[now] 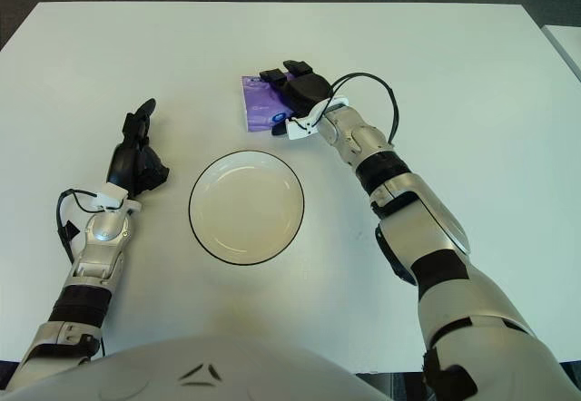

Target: Put the tissue paper into the plate.

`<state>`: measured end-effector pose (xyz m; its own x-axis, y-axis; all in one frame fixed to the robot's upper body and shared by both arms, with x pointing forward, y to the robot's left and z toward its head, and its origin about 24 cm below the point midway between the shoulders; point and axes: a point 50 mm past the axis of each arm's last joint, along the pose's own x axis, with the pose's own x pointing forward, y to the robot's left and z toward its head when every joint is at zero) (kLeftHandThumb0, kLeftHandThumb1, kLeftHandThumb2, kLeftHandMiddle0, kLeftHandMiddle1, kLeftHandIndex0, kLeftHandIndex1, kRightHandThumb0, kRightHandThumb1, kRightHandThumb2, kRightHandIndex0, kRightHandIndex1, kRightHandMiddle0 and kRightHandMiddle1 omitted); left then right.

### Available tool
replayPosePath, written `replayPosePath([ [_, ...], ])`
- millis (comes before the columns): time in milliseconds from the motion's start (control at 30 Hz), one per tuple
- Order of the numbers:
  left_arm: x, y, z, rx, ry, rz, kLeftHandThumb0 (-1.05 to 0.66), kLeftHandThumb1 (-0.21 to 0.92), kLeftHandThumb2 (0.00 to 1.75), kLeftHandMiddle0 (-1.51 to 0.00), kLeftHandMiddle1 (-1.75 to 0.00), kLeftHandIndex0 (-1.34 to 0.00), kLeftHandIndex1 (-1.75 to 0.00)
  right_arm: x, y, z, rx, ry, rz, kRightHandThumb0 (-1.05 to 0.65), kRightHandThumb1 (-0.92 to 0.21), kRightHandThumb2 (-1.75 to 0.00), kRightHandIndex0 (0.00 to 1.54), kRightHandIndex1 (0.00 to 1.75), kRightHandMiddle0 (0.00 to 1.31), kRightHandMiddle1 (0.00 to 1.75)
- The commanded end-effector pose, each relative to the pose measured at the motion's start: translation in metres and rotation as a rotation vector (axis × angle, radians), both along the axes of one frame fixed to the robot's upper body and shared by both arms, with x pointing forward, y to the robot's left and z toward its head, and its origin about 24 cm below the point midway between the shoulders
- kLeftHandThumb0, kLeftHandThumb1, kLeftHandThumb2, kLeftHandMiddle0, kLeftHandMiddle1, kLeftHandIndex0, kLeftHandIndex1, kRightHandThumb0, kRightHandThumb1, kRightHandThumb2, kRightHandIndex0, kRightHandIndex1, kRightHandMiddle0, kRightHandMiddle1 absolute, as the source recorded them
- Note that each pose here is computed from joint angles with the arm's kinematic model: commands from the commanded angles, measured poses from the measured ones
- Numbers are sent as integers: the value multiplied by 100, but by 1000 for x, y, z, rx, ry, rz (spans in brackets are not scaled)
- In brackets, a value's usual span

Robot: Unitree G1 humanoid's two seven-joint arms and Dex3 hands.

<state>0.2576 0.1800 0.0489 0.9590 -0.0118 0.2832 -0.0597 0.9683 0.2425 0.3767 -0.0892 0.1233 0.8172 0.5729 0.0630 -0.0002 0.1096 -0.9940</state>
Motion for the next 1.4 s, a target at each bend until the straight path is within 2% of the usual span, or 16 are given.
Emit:
replayPosePath([
  [0, -22, -5, -44, -29, 192, 17, -90, 92, 124, -8, -1, 0, -43, -7, -3, -23, 80, 64, -26, -75, -82, -9, 63, 155, 30, 166],
  [100, -22, -5, -44, -31, 193, 15, -89, 92, 124, -8, -1, 0, -42, -8, -4, -24, 137, 50, -27, -65, -76, -12, 76, 168, 42, 172],
  [167, -22, -5, -45, -33, 194, 13, -89, 92, 124, -8, -1, 0, -42, -10, -4, -25, 174, 39, -26, -50, -55, -56, 94, 172, 64, 173],
  [267, -22, -4, -45, -33, 195, 14, -89, 92, 124, -7, 0, 0, -41, -11, -5, -26, 218, 30, -22, -40, -41, -86, 105, 174, 78, 174],
  [433, -23, -4, -45, -31, 195, 18, -89, 92, 124, -7, 0, 0, -42, -13, -7, -26, 265, 23, -15, -28, -31, -110, 115, 174, 92, 175],
  [467, -23, -4, -45, -30, 195, 20, -89, 92, 124, -8, -1, 0, -43, -14, -8, -26, 275, 23, -14, -23, -27, -120, 119, 175, 99, 175],
  [567, -23, -5, -45, -29, 194, 21, -89, 92, 124, -8, -1, 0, -44, -15, -9, -26, 289, 15, -16, -14, -20, -137, 125, 175, 109, 175],
  [700, -23, -5, -45, -35, 194, 15, -89, 92, 124, -8, 0, 0, -43, -15, -12, -24, 307, -14, -27, -10, -14, -148, 131, 175, 118, 175],
  [867, -23, -5, -45, -38, 196, 11, -89, 92, 124, -7, 0, 0, -41, -14, -13, -22, 325, -46, -32, -9, -12, -153, 133, 175, 122, 175],
  [1167, -23, -4, -46, -46, 197, 6, -89, 92, 124, -8, 0, 0, -42, -10, -20, 0, 402, -119, -28, -12, -12, -154, 136, 175, 127, 175],
  [1367, -23, -4, -46, -40, 193, 10, -90, 92, 124, -8, -1, 0, -44, -6, -24, 20, 424, -179, -43, -16, -17, -147, 132, 175, 124, 175],
])
